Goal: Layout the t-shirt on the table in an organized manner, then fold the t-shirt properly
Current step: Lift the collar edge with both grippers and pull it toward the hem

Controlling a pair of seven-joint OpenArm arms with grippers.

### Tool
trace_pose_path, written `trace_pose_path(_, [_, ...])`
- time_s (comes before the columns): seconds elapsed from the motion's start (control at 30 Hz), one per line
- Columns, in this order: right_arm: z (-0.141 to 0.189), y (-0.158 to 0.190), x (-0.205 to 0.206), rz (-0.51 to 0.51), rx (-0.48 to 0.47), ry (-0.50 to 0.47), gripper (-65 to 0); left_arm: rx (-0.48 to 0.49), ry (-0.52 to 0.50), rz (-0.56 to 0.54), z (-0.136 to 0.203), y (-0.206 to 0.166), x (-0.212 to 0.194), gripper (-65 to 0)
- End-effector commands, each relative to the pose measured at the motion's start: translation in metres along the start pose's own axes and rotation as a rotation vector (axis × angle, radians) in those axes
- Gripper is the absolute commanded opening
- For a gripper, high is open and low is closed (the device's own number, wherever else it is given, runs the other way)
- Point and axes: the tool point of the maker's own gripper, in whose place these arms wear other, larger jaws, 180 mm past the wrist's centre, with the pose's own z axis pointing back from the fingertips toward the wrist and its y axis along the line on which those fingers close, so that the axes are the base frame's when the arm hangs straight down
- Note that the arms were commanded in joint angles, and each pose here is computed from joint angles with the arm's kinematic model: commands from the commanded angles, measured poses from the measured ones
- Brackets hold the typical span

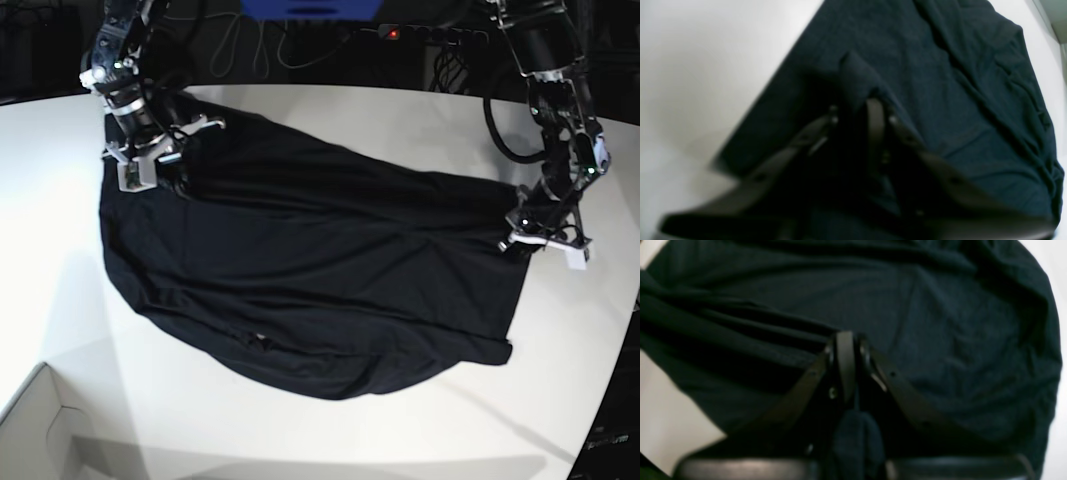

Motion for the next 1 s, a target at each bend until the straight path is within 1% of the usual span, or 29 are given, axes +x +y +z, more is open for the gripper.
trace_pose_path(0.0, [-0.001, -0.002, 0.016, 0.008, -0.008, -0.046, -65.0, -0.020, -0.065, -0.015, 0.002, -0.007, 0.022, -48.0])
trace_pose_path(0.03, [-0.002, -0.003, 0.012, 0.012, -0.009, -0.023, -65.0, -0.020, -0.066, -0.017, 0.002, -0.007, 0.023, -45.2])
trace_pose_path(0.1, [-0.002, -0.003, 0.006, 0.012, -0.009, 0.009, -65.0, -0.020, -0.068, -0.015, 0.002, -0.006, 0.024, -41.9])
trace_pose_path(0.2, [-0.002, -0.003, 0.003, 0.013, -0.010, 0.030, -65.0, -0.019, -0.070, -0.013, 0.003, -0.006, 0.024, -40.9])
trace_pose_path(0.23, [-0.002, -0.003, 0.003, 0.013, -0.010, 0.031, -63.1, -0.017, -0.073, -0.012, 0.003, -0.005, 0.025, -40.9])
trace_pose_path(0.3, [-0.001, -0.003, 0.002, 0.011, -0.010, 0.032, -57.2, -0.014, -0.072, -0.011, 0.004, -0.003, 0.024, -40.8])
trace_pose_path(0.43, [0.000, -0.002, -0.001, 0.009, -0.009, 0.041, -39.3, -0.021, -0.068, -0.009, 0.006, -0.004, 0.023, -40.8])
trace_pose_path(0.5, [0.001, -0.002, -0.001, 0.009, -0.011, 0.037, -32.4, -0.026, -0.084, -0.028, 0.011, -0.008, 0.027, -40.8])
trace_pose_path(0.57, [0.005, -0.003, 0.000, 0.015, -0.017, 0.037, -29.3, -0.033, -0.104, -0.051, 0.020, -0.012, 0.030, -40.7])
trace_pose_path(0.63, [0.012, -0.007, 0.005, 0.026, -0.036, 0.025, -28.6, -0.036, -0.125, -0.081, 0.030, -0.015, 0.033, -39.4])
trace_pose_path(0.7, [0.017, -0.010, 0.012, 0.020, -0.062, 0.006, -28.5, -0.018, -0.138, -0.087, 0.040, -0.009, 0.035, -33.7])
trace_pose_path(0.83, [0.029, -0.024, 0.018, 0.032, -0.115, -0.007, -28.5, 0.036, -0.120, -0.052, 0.044, 0.017, 0.024, -13.6])
trace_pose_path(0.9, [0.036, -0.031, 0.011, 0.027, -0.139, 0.011, -28.5, 0.058, -0.086, -0.028, 0.040, 0.029, 0.012, -4.4])
trace_pose_path(0.93, [0.038, -0.032, 0.008, 0.026, -0.143, 0.020, -28.5, 0.067, -0.071, -0.018, 0.038, 0.033, 0.007, -1.8])
trace_pose_path(0.97, [0.040, -0.032, 0.006, 0.025, -0.146, 0.027, -28.4, 0.072, -0.059, -0.010, 0.037, 0.036, 0.002, -0.5])
